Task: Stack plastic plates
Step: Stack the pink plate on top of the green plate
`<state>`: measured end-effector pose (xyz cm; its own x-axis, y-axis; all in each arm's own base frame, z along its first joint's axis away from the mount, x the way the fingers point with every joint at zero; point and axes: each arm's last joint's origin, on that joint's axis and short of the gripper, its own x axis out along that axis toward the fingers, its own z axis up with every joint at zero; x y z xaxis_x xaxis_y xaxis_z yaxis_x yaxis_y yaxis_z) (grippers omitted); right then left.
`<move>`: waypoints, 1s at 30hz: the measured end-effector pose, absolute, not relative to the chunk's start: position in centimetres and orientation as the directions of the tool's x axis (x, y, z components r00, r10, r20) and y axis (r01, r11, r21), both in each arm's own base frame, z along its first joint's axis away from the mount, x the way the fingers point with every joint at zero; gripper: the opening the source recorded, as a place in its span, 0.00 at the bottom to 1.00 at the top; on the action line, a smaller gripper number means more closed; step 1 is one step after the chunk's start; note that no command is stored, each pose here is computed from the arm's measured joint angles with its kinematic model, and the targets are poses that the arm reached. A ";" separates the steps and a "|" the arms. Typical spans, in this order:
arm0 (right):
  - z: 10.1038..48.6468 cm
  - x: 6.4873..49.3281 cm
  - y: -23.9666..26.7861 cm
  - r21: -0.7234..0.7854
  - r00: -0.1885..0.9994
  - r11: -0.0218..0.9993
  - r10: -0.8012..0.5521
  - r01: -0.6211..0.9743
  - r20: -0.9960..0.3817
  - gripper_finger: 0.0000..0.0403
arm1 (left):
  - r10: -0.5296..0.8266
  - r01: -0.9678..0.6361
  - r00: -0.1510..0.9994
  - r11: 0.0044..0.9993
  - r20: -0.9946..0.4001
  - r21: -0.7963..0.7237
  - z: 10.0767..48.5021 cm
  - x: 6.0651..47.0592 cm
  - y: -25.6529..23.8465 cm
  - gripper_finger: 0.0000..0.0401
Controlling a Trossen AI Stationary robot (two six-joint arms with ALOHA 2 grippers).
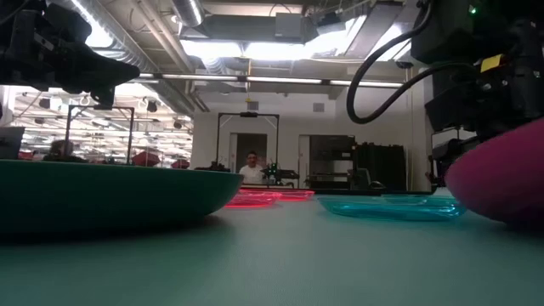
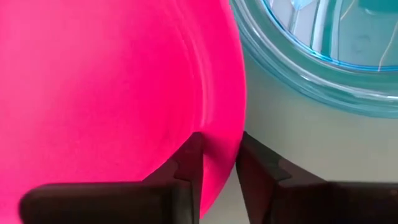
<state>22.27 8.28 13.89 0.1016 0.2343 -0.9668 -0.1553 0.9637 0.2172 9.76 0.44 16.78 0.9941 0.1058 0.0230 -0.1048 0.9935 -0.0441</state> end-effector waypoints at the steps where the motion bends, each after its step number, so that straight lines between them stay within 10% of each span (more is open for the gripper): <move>1: 13.9 22.3 8.3 0.219 0.102 0.963 0.237 -0.156 -0.966 0.17 | 0.105 -0.104 0.994 0.994 0.023 -0.044 16.8 9.8 0.4 0.00; 30: 13.9 22.2 8.4 0.263 0.082 0.951 0.279 -0.163 -0.957 0.02 | 0.106 -0.105 0.994 0.994 0.023 -0.043 16.8 9.8 0.4 0.00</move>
